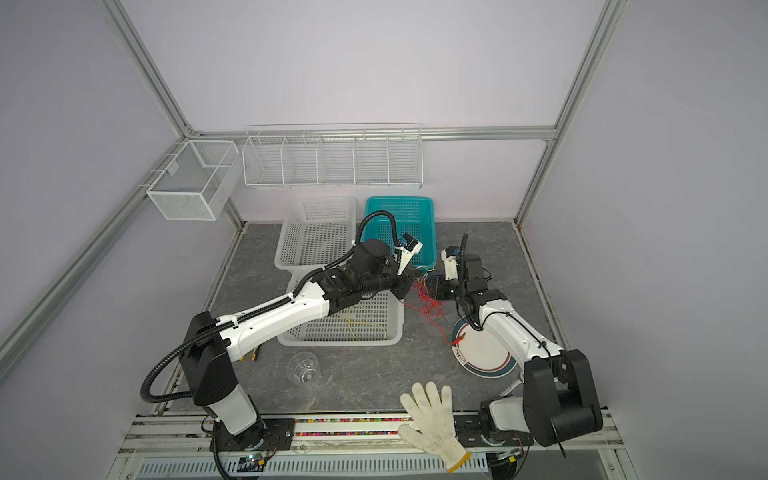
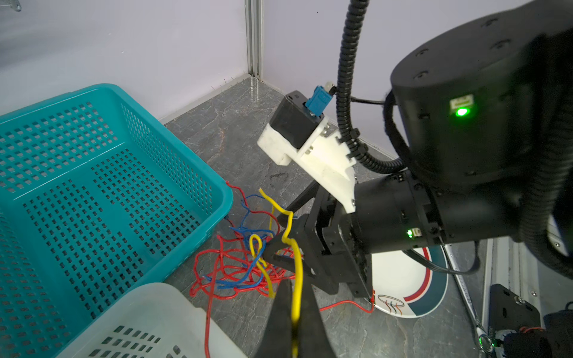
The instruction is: Untangle the cables
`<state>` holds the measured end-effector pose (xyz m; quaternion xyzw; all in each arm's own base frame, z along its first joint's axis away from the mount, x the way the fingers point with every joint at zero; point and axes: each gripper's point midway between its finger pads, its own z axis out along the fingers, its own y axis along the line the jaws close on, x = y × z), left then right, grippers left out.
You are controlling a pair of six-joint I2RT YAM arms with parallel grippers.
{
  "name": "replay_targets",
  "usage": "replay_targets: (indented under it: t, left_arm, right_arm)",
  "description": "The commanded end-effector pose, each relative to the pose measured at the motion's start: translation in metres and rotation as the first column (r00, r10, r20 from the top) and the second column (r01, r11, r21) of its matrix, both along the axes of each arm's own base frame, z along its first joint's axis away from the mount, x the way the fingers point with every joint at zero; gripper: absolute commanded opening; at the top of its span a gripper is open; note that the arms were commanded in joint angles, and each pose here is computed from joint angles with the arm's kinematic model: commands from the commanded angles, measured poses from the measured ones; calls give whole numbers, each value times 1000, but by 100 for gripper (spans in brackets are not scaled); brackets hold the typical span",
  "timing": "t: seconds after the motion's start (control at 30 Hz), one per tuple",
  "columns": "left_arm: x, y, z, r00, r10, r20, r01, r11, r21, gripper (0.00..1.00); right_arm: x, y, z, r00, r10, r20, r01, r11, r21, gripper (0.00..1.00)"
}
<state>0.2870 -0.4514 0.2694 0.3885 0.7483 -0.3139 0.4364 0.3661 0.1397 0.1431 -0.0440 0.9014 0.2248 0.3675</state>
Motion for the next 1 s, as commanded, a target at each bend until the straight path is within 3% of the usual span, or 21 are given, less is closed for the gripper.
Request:
replay_targets:
  t: [0.0, 0.2, 0.33, 0.43, 0.73, 0.97]
  left_arm:
    - [-2, -6, 12, 1000, -17, -13, 16, 998, -63, 0]
    - [-5, -12, 7, 996, -25, -83, 18, 996, -86, 0]
    - [-6, -11, 0, 993, -20, -114, 12, 998, -68, 0]
    - [-7, -5, -2, 994, -7, -111, 2, 999, -42, 0]
    - [-20, 19, -1, 998, -12, -69, 13, 1000, 15, 0]
    - [-21, 51, 38, 997, 62, 51, -60, 998, -32, 0]
  right_arm:
    - [11, 10, 5, 999, 5, 37, -7, 999, 34, 51]
    - [23, 10, -5, 998, -36, 59, 33, 999, 41, 42]
    - [29, -2, -10, 992, -108, 66, 107, 994, 14, 17]
    - [30, -24, -17, 974, -222, 39, 224, 973, -59, 6]
    - [34, -73, -51, 904, -413, -110, 398, 907, -139, 6]
    - [38, -94, -62, 874, -465, -142, 438, 880, -186, 6]
